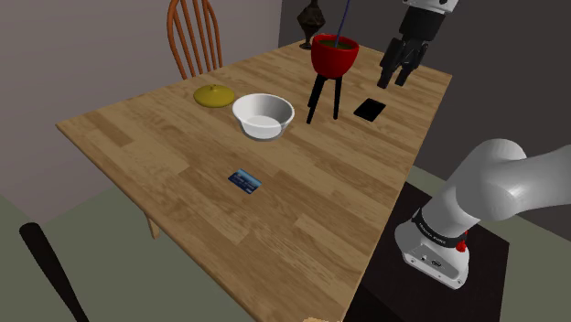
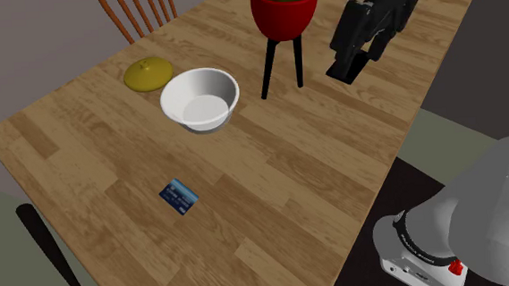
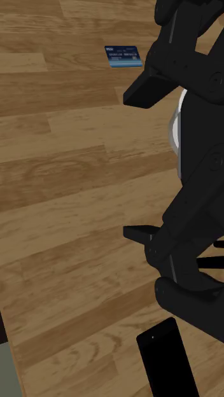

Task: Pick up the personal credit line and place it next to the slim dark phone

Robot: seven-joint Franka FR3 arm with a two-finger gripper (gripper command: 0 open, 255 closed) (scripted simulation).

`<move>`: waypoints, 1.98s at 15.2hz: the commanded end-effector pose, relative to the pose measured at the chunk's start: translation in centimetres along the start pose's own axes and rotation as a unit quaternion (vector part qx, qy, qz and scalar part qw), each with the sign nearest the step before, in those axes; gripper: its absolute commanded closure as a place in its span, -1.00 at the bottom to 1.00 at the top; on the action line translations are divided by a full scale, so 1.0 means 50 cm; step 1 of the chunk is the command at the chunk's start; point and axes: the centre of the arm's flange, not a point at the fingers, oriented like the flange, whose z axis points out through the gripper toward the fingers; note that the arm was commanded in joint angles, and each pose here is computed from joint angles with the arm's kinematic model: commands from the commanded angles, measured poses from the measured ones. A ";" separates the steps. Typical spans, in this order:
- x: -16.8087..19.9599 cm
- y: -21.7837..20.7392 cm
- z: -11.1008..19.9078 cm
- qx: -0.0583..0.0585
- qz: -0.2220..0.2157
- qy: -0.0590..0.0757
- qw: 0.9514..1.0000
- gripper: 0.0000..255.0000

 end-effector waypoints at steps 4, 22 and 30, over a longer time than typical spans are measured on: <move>0.056 -0.066 0.035 -0.010 -0.010 -0.026 1.000 -1.00; 0.316 -0.462 0.324 -0.071 -0.071 -0.179 0.979 -1.00; 0.383 -0.634 0.489 -0.098 -0.097 -0.246 0.959 -1.00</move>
